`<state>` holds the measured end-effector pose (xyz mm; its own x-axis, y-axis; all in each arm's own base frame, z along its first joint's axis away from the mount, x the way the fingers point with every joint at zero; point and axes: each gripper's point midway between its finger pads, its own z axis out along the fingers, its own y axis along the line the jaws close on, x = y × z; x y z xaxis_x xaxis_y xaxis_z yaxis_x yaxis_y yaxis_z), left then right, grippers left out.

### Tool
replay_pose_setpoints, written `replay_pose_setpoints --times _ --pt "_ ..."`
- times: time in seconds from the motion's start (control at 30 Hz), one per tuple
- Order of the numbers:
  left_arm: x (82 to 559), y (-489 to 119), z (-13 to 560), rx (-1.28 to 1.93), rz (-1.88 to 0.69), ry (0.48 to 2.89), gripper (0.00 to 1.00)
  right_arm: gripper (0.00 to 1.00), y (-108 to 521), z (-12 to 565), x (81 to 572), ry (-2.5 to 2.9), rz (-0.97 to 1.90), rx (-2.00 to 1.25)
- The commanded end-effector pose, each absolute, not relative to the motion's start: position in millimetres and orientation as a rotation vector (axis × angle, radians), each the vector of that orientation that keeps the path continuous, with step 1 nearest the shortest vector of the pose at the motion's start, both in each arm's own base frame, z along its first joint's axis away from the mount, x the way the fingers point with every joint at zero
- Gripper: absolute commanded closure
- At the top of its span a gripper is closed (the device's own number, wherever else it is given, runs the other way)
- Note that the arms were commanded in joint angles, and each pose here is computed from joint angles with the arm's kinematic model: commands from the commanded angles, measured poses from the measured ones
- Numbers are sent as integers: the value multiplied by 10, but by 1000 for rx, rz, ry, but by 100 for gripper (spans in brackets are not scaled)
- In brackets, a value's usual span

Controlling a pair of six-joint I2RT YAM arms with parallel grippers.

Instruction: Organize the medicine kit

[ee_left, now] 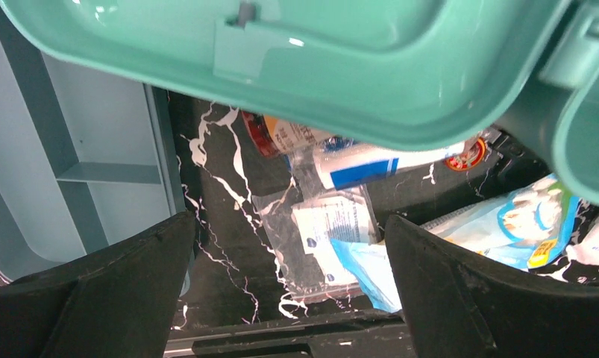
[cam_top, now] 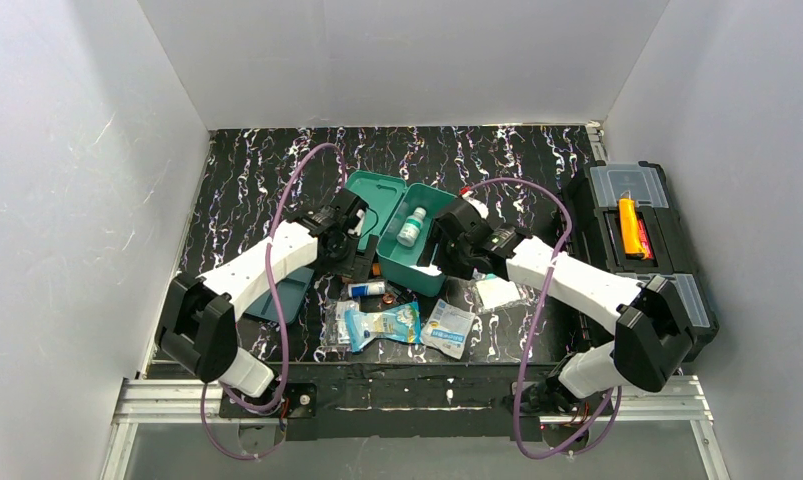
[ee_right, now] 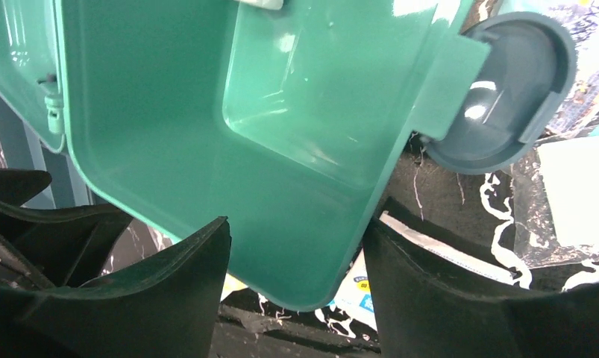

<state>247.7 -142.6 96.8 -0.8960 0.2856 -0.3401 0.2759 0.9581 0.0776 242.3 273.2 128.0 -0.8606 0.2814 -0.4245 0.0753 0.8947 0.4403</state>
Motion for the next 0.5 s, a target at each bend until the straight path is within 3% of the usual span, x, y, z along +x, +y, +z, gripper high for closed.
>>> replay_pose_setpoints --times 0.0,0.13,0.47 --pt "2632 -1491 1119 388 16 2723 0 30 2742 1448 2644 2474 545 345" --pt "2736 -1518 1185 380 24 2705 0 36 2702 1471 2755 2445 526 403" --pt "2799 -1422 1074 359 63 2704 0 79 2608 1484 3017 2400 520 522"
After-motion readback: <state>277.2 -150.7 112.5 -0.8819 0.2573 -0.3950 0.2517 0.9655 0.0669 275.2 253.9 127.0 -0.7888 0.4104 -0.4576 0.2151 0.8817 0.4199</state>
